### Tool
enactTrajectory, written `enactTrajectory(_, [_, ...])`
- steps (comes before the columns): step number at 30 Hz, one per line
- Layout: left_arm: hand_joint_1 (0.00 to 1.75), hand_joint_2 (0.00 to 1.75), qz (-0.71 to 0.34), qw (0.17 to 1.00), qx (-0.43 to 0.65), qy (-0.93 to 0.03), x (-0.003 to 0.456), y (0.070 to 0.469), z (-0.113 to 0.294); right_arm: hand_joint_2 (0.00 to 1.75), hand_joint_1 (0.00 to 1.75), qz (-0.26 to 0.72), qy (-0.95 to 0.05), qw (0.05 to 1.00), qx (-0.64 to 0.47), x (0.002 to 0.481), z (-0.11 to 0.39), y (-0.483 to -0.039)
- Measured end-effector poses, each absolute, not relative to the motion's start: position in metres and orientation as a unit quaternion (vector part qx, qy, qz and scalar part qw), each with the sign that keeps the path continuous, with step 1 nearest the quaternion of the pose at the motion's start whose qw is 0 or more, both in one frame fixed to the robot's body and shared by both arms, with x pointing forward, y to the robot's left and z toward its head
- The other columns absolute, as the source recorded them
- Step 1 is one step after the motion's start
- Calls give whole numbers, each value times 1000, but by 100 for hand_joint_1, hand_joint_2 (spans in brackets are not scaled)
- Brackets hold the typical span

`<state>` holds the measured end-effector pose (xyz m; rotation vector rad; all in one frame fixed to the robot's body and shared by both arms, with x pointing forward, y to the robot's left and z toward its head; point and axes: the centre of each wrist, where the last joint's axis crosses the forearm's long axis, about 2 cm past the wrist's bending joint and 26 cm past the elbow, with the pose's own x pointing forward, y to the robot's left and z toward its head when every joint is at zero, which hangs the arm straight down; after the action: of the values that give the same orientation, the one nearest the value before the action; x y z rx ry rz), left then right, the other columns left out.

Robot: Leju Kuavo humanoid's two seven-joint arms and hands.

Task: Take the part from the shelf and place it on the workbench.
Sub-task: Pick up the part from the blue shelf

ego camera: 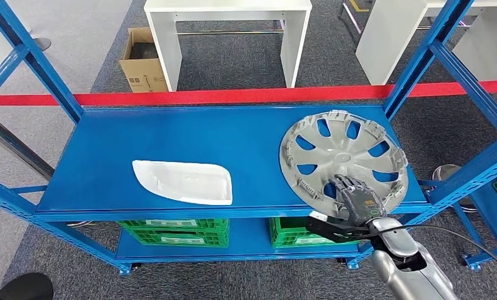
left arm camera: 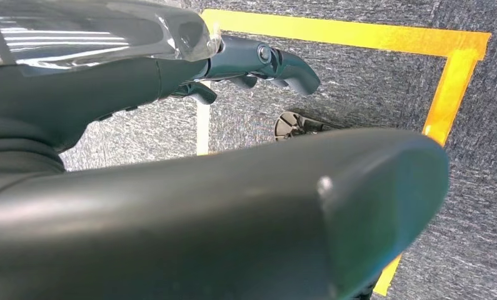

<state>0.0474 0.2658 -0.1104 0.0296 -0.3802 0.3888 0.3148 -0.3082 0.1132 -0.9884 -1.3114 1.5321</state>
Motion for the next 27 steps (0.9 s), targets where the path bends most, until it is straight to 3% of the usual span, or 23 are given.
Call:
enactTrajectory(18, [0,0,193,961,17,-197,47,266,-110,175,175,607,-542,390,-431,316,113,-299])
enactTrajectory(22, [0,175,192,956,19,-219,45,265,-111,175,175,571,-579,358,-460,310,124,-294])
enactTrajectory(27, [0,175,189,952,18,-240,43,264,-111,175,175,496,-645,313,-491,294,143,-284])
